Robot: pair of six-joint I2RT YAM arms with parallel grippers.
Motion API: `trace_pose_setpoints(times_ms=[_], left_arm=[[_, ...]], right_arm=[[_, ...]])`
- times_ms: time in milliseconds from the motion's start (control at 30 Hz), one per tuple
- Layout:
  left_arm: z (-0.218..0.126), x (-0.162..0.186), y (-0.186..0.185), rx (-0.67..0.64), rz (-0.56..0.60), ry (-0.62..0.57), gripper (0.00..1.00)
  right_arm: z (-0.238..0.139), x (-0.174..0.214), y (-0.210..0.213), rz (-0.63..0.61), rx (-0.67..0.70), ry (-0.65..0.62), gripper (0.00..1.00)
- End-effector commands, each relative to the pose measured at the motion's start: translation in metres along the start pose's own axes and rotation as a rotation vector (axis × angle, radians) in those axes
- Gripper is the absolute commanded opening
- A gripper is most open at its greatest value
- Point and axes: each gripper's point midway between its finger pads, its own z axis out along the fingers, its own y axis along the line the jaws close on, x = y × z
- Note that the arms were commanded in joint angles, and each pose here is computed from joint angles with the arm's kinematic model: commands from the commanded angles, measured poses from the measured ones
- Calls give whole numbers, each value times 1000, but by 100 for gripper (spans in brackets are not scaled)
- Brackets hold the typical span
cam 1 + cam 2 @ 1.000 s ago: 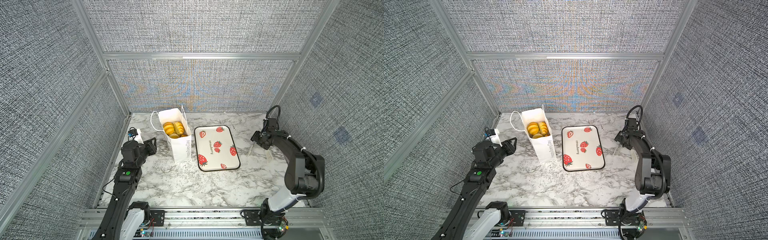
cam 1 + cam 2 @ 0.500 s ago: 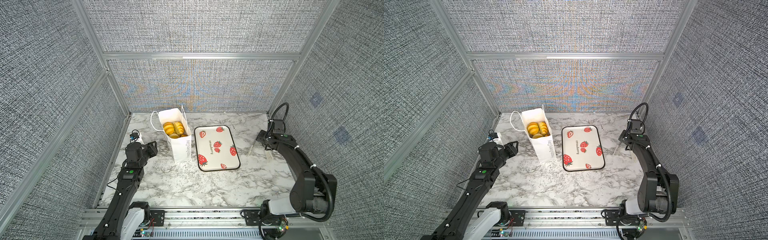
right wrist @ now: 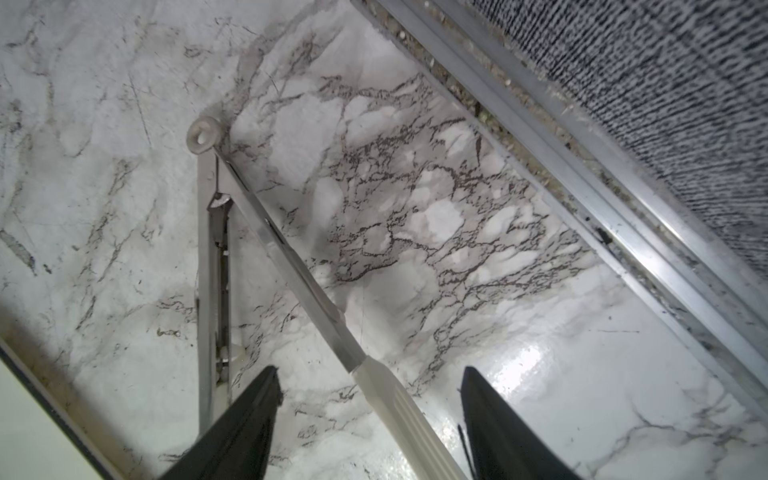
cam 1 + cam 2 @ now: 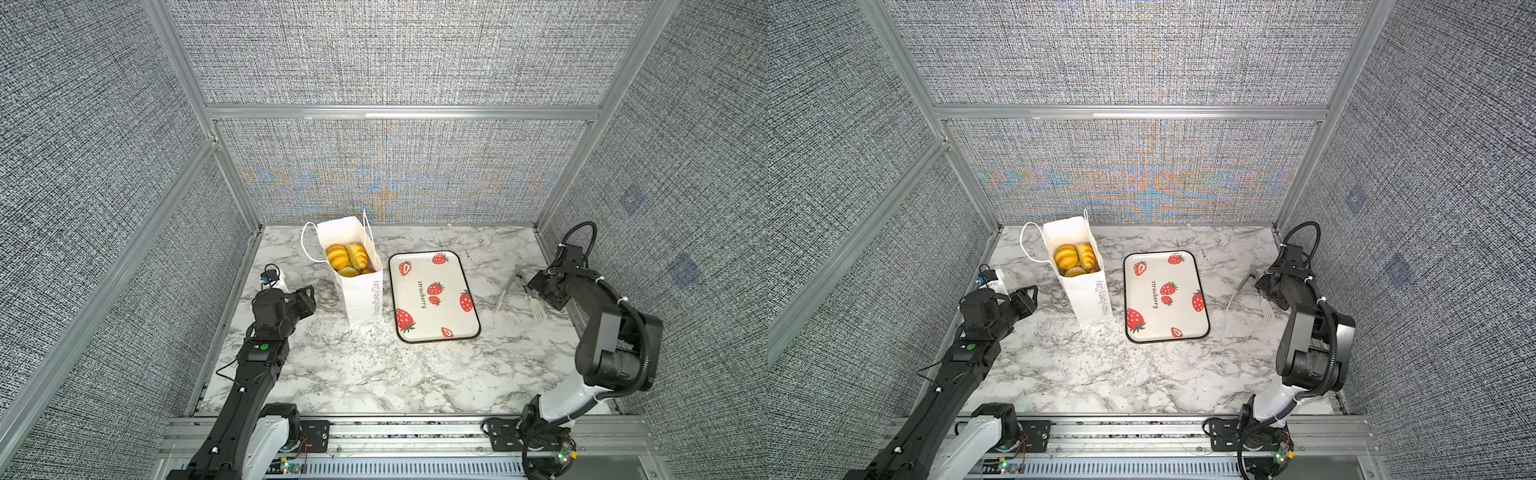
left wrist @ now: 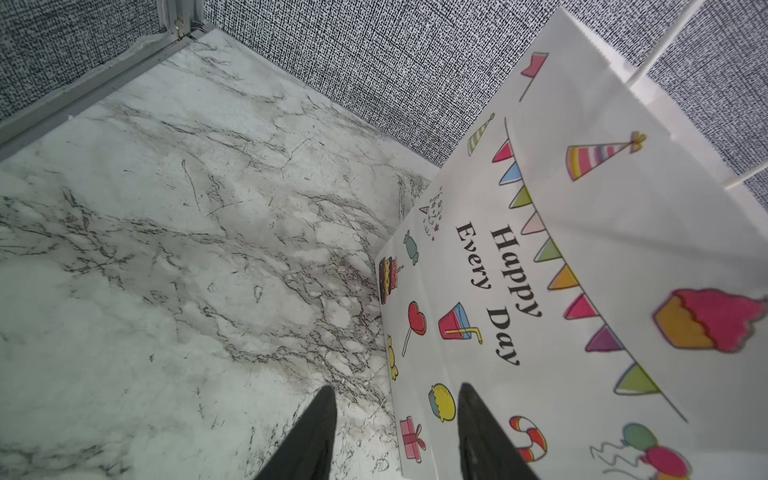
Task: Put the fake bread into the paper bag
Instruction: 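Lower the tongs and open the right gripper while the left releases the bag, then raise the open right gripper off the tongs while the left gripper draws back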
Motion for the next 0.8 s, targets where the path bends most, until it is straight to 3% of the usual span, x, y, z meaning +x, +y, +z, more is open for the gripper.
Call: trace_pose_setpoints(times_ms=[0, 267, 533, 767], left_arm=[[1, -4, -5, 33, 5, -19, 49], [2, -3, -5, 38, 5, -17, 49], [4, 1, -5, 51, -5, -11, 50], [3, 1, -5, 48, -1, -12, 49]], right_arm=[[6, 6, 11, 29, -76, 36, 70], [17, 33, 25, 52, -182, 133, 70], [2, 51, 47, 11, -257, 162, 69], [-4, 48, 45, 5, -220, 144, 70]])
